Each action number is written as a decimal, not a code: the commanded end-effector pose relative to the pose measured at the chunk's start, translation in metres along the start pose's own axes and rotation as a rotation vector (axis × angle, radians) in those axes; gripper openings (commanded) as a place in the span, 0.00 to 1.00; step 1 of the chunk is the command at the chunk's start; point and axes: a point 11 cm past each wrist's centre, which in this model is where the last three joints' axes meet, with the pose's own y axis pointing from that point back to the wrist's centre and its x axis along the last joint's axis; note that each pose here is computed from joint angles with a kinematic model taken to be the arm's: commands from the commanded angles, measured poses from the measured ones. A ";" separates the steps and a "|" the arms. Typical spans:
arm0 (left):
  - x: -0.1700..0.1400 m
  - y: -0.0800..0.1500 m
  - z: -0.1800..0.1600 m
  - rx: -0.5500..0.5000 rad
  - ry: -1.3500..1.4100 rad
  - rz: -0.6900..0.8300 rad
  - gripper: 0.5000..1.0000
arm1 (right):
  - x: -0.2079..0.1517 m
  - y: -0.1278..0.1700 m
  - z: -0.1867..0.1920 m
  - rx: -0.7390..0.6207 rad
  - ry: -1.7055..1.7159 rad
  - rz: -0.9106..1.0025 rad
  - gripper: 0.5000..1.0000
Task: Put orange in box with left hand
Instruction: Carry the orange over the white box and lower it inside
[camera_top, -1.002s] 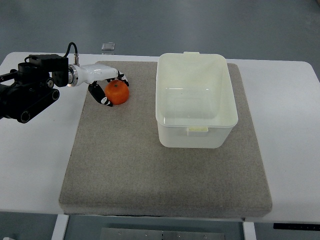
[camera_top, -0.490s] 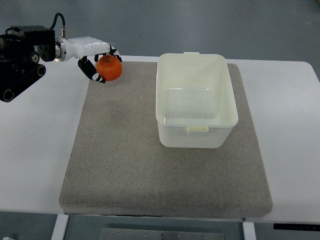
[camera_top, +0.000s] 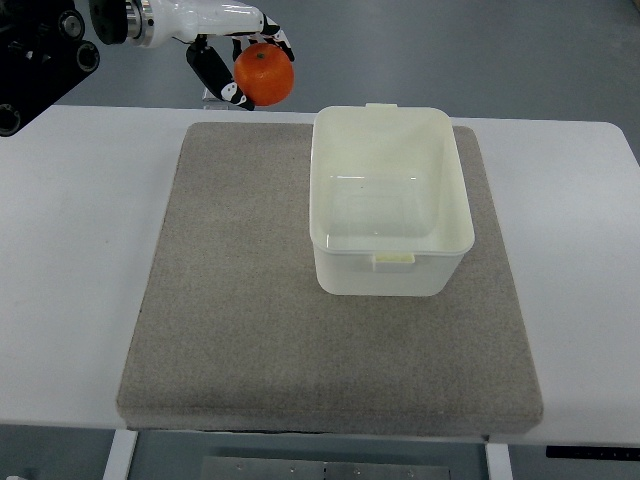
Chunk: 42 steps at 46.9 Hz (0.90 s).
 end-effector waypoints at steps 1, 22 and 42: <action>0.005 -0.003 0.022 -0.056 -0.027 -0.005 0.00 | 0.000 0.000 0.000 0.000 0.000 0.000 0.85; -0.024 -0.051 0.101 -0.223 -0.072 -0.089 0.00 | 0.000 0.000 0.000 0.000 0.000 0.000 0.85; -0.056 -0.076 0.116 -0.169 -0.136 -0.142 0.00 | 0.000 0.000 0.000 0.000 0.000 0.000 0.85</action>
